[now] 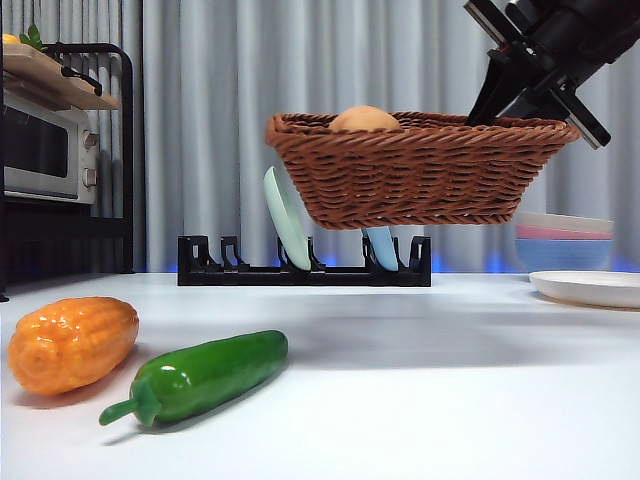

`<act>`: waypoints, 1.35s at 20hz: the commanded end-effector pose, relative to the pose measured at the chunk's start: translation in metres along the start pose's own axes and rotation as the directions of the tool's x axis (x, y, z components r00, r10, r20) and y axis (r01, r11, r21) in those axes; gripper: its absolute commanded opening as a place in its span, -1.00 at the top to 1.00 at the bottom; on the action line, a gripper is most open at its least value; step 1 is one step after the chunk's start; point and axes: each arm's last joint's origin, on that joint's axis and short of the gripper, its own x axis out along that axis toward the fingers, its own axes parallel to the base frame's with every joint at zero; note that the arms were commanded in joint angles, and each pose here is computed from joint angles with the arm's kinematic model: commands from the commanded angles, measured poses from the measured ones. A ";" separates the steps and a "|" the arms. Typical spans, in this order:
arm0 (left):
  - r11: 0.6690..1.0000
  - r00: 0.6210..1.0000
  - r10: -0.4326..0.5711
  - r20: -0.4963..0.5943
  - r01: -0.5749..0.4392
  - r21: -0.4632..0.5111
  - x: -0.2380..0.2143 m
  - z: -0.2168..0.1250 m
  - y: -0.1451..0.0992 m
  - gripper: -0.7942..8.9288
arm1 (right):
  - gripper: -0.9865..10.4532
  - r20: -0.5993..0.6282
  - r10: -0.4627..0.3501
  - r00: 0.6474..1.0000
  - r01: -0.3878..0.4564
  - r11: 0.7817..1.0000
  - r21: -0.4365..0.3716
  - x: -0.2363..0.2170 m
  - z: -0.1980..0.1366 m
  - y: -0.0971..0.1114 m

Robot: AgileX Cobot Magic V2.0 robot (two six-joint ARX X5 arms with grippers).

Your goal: Pick up the basket,pick up the corn from the table,pick up the potato from the table,pick up the cucumber from the table,put all items into the basket

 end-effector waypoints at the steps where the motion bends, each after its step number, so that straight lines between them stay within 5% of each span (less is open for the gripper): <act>1: 0.999 0.996 0.015 -0.089 -0.019 -0.046 -0.004 -0.013 0.001 -0.21 | 0.85 0.025 0.014 1.000 -0.014 1.000 -0.003 -0.003 0.005 -0.003; 7: 0.974 0.957 0.077 -0.279 -0.132 -0.183 0.037 -0.064 0.007 -0.21 | 0.85 0.041 0.015 0.999 -0.015 1.000 -0.015 -0.004 0.006 -0.004; 13: 0.905 0.919 0.164 -0.359 -0.285 -0.317 0.131 -0.122 0.038 -0.19 | 0.85 0.041 0.015 0.999 -0.014 1.000 -0.024 -0.004 0.006 -0.004; 18: 0.874 0.910 0.096 -0.404 -0.272 -0.404 0.194 -0.134 0.070 -0.19 | 0.85 0.044 0.015 0.999 -0.014 0.999 -0.030 -0.004 0.007 -0.004; 23: 0.866 0.851 0.072 -0.520 -0.312 -0.390 0.228 -0.151 0.081 -0.17 | 0.85 0.047 0.012 0.999 -0.010 1.000 -0.026 -0.005 0.007 -0.005; 25: 0.869 0.856 0.076 -0.511 -0.308 -0.386 0.231 -0.150 0.082 0.31 | 0.85 0.048 0.010 0.999 -0.009 1.000 -0.026 -0.005 0.007 -0.006; 26: 0.878 0.859 0.077 -0.506 -0.298 -0.373 0.231 -0.150 0.082 0.72 | 0.85 0.048 0.009 0.999 -0.008 1.000 -0.026 -0.005 0.007 -0.006; 27: 0.883 0.857 0.077 -0.509 -0.296 -0.365 0.231 -0.150 0.082 0.85 | 0.85 0.048 0.009 0.999 -0.008 1.000 -0.025 -0.005 0.007 -0.006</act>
